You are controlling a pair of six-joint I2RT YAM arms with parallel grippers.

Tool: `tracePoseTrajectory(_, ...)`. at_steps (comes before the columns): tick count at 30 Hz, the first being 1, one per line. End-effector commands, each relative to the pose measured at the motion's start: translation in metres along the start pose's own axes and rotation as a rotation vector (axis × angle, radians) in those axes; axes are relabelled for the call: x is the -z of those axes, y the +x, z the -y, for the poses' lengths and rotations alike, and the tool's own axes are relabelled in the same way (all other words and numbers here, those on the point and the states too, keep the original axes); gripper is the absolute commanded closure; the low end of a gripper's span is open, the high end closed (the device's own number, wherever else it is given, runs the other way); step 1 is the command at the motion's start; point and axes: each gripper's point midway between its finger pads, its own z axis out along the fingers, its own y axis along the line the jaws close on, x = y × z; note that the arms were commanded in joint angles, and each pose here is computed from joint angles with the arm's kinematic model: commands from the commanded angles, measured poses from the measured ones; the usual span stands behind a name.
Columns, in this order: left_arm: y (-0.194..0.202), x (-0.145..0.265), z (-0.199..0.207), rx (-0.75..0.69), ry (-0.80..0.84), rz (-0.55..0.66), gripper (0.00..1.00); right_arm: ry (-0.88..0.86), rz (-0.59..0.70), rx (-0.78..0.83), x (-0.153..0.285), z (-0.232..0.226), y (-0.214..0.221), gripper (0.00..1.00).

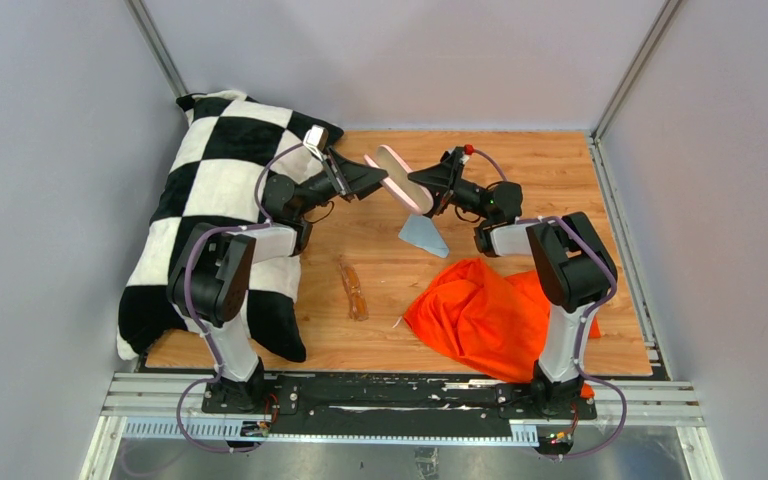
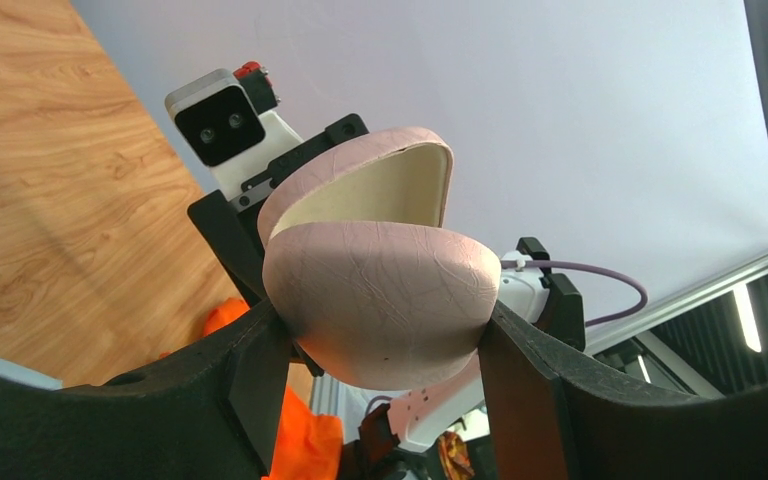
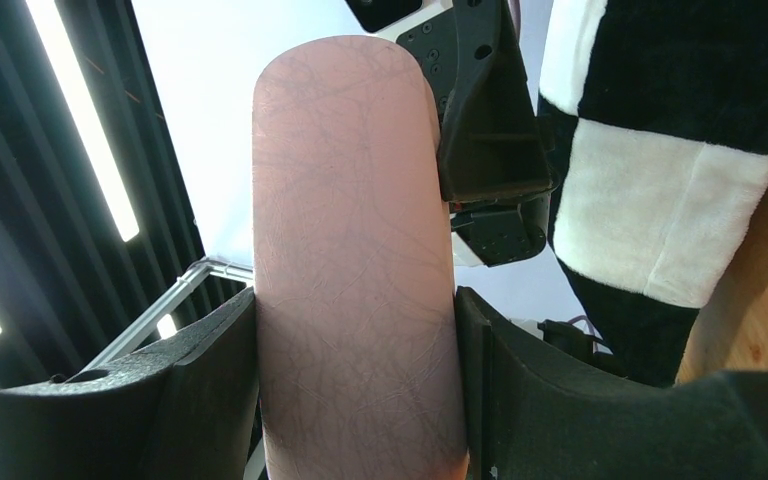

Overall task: Organize the sunglasses
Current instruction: Open the sunglasses case.

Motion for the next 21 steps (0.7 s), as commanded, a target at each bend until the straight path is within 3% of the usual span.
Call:
tracePoseTrajectory(1,0.020,0.009,0.052,-0.178,0.167,-0.096,1.00,-0.064,0.161,-0.079,0.006,-0.013,-0.036,0.82)
tracePoseTrajectory(7,0.027,0.012,0.056,-0.221,0.174,-0.120,1.00,-0.067,0.189,-0.109,0.006,-0.009,-0.038,0.87)
tracePoseTrajectory(15,0.041,0.022,0.057,-0.357,0.186,-0.160,1.00,-0.087,0.191,-0.108,0.003,-0.016,-0.040,0.85)
tracePoseTrajectory(21,0.039,0.020,0.050,-0.332,0.175,-0.153,1.00,-0.090,0.171,-0.098,-0.001,-0.019,-0.034,0.85)
